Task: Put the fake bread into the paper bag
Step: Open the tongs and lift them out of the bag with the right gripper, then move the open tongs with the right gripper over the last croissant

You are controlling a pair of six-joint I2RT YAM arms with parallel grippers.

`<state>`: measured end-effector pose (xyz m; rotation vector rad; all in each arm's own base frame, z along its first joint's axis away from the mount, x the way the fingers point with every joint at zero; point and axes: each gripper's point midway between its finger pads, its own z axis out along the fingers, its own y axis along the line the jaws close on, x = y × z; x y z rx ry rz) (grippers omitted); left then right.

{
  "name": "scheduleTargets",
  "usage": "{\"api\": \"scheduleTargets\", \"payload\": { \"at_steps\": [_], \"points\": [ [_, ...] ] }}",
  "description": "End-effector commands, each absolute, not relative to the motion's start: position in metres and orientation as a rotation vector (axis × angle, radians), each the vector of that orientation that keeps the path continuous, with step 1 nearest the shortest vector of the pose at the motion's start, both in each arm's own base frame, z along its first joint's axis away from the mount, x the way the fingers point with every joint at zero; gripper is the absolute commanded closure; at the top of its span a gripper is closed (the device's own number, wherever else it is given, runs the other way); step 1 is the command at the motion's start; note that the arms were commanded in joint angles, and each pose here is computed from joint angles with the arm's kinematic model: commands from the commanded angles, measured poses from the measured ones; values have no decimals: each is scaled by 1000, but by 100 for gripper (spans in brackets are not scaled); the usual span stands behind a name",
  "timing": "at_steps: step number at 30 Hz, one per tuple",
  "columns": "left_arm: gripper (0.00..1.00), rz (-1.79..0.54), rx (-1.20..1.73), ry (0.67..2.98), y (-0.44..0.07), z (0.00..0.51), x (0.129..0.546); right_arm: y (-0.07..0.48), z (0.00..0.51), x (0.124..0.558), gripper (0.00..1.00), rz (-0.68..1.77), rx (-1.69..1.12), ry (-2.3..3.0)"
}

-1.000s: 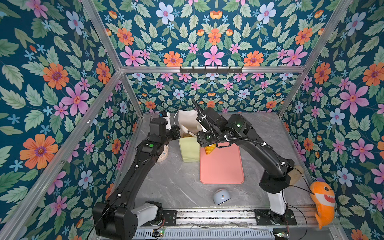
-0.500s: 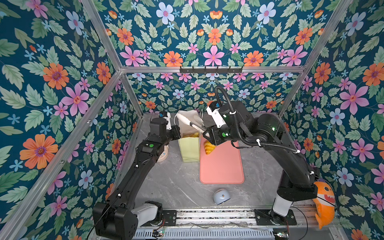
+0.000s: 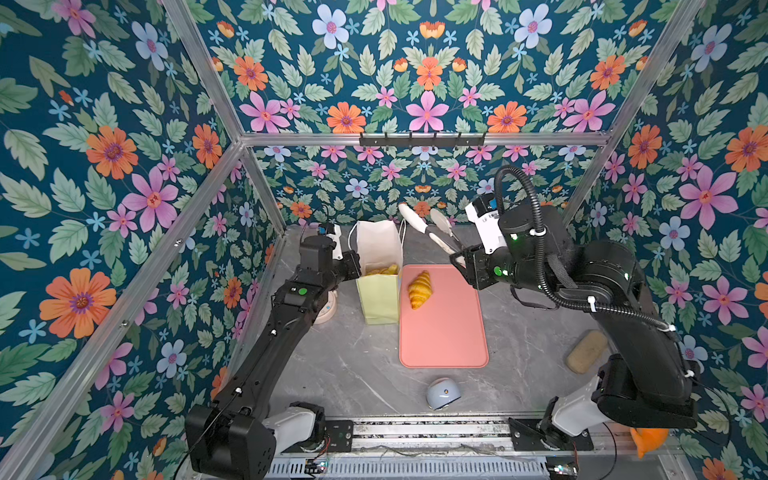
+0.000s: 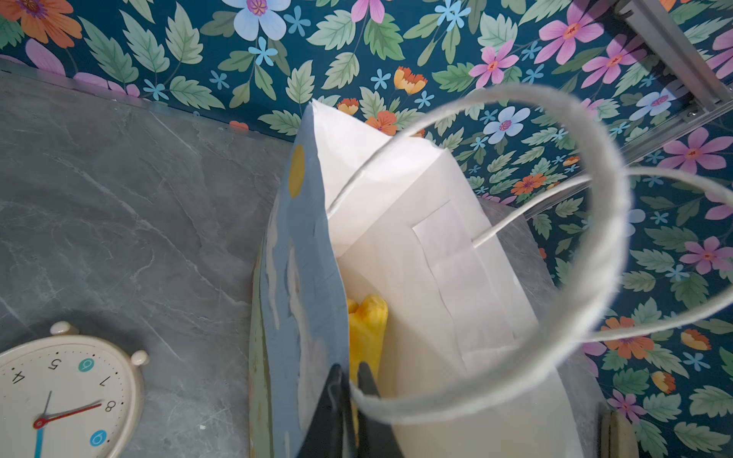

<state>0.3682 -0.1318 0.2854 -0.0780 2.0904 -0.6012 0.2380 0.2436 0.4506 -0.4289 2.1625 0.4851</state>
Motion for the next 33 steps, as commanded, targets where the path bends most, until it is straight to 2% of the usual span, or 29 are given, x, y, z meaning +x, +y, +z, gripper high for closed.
{"api": "scheduleTargets", "payload": {
  "at_steps": [1, 7, 15, 22, 33],
  "points": [
    [89, -613, -81, 2083, -133, 289, 368, 217, 448, 245, 57, 432, -322, 2167],
    [87, -614, -83, 2083, -133, 290, 368, 189, 427, 248, 57, 362, -240, 2216],
    [79, -610, -89, 2076, -132, 294, 368, 189, 388, 256, 57, 350, -201, 2321],
    [68, -598, -97, 2065, -129, 301, 366, 202, 344, 267, 57, 345, -175, 2414],
    [62, -566, -105, 2037, -121, 313, 359, 236, 278, 282, 55, 370, -158, 2582]
  ]
}}
